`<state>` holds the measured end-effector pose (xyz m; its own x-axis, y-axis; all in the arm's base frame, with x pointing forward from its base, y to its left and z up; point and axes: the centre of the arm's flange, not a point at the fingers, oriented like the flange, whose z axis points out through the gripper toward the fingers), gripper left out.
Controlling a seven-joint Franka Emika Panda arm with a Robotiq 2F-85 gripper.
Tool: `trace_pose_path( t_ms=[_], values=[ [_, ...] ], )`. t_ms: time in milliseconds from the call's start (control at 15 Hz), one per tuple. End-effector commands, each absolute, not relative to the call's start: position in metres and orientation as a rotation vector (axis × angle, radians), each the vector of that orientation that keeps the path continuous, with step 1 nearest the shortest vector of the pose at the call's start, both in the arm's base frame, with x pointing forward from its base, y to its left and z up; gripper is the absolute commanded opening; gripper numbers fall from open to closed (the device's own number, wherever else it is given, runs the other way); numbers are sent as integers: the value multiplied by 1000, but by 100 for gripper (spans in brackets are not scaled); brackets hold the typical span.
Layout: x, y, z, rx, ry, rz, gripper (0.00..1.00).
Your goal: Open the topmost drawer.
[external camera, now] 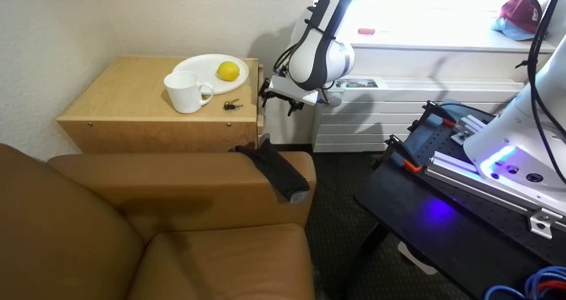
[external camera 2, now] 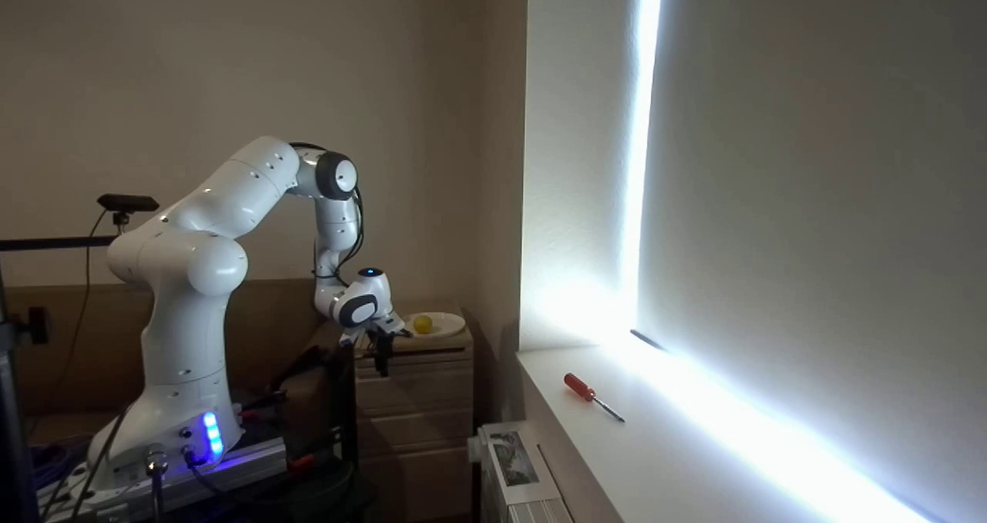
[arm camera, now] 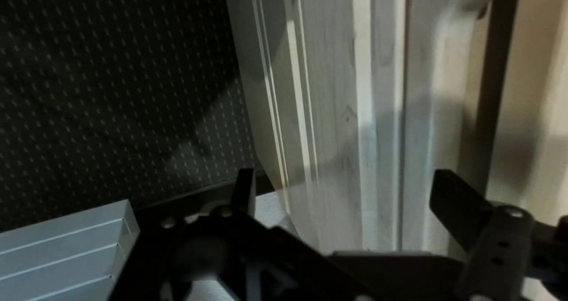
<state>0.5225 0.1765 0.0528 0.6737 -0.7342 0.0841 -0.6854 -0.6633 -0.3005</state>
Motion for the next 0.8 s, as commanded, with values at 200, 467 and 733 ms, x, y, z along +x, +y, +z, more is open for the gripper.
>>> trace_pose_path(
  t_ms=[200, 467, 733],
  values=[
    [506, 189, 66, -2561, 1078, -384, 100],
    [508, 194, 59, -2586, 1096, -350, 100],
    [509, 188, 57, -2594, 1110, -359, 100]
  ],
)
